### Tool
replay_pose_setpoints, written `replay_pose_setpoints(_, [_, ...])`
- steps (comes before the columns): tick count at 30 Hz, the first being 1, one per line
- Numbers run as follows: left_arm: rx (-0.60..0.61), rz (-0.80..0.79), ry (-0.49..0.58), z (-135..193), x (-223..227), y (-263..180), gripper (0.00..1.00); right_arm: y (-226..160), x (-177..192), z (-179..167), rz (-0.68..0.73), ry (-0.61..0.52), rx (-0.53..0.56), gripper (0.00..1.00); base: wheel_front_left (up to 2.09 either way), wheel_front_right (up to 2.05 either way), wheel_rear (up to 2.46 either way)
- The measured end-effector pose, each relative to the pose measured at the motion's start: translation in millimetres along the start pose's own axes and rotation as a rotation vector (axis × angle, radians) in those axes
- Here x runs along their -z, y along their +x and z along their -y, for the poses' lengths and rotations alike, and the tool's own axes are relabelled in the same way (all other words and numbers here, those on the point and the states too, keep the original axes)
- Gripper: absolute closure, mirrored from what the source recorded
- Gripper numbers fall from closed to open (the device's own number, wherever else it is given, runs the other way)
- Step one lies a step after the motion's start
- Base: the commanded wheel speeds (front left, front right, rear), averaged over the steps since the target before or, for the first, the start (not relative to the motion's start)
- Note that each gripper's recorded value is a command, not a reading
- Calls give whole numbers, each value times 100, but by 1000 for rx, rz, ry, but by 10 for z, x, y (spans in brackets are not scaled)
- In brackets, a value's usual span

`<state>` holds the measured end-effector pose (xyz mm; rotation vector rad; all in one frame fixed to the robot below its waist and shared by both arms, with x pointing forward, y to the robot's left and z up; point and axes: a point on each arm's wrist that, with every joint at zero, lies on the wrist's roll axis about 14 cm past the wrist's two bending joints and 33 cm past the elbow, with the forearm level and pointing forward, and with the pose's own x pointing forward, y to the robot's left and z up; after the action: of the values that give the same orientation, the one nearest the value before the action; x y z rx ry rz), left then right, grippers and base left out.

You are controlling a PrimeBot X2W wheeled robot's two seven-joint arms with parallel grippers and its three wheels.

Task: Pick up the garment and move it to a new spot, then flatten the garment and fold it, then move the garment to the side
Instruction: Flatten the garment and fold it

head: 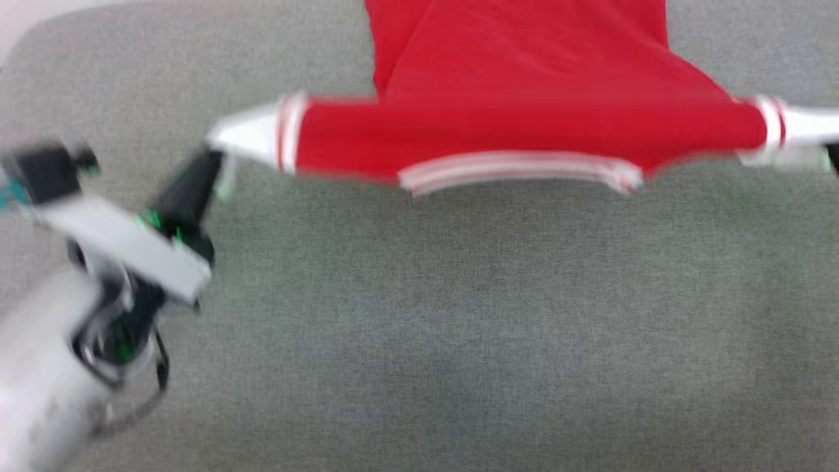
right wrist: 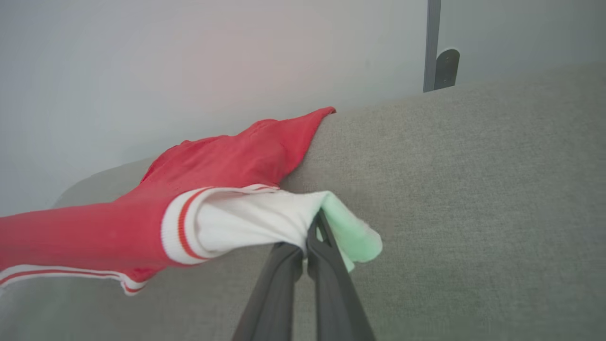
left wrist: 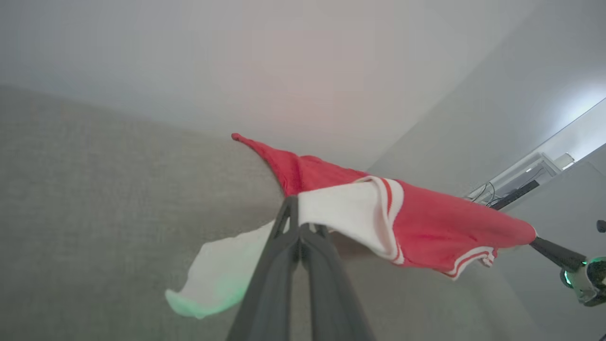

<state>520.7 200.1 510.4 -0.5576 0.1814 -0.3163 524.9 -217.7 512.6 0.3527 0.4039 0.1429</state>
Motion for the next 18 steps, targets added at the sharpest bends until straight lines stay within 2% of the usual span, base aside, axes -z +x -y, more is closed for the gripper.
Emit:
replay_pose_setpoints(5, [-3,-62,-22,24,360,-372,100,-349,253,59,-76,-19,19,100,0,0,0])
replay_pose_setpoints(10, [-38,-84,-16,-26,543,-709,100,-613,426,43,-138,-31,16,100,0,0,0])
replay_pose_setpoints(18, [-72,-75,-75,66,730,-1043,100,-900,640,105,-183,1,42,100,0,0,0])
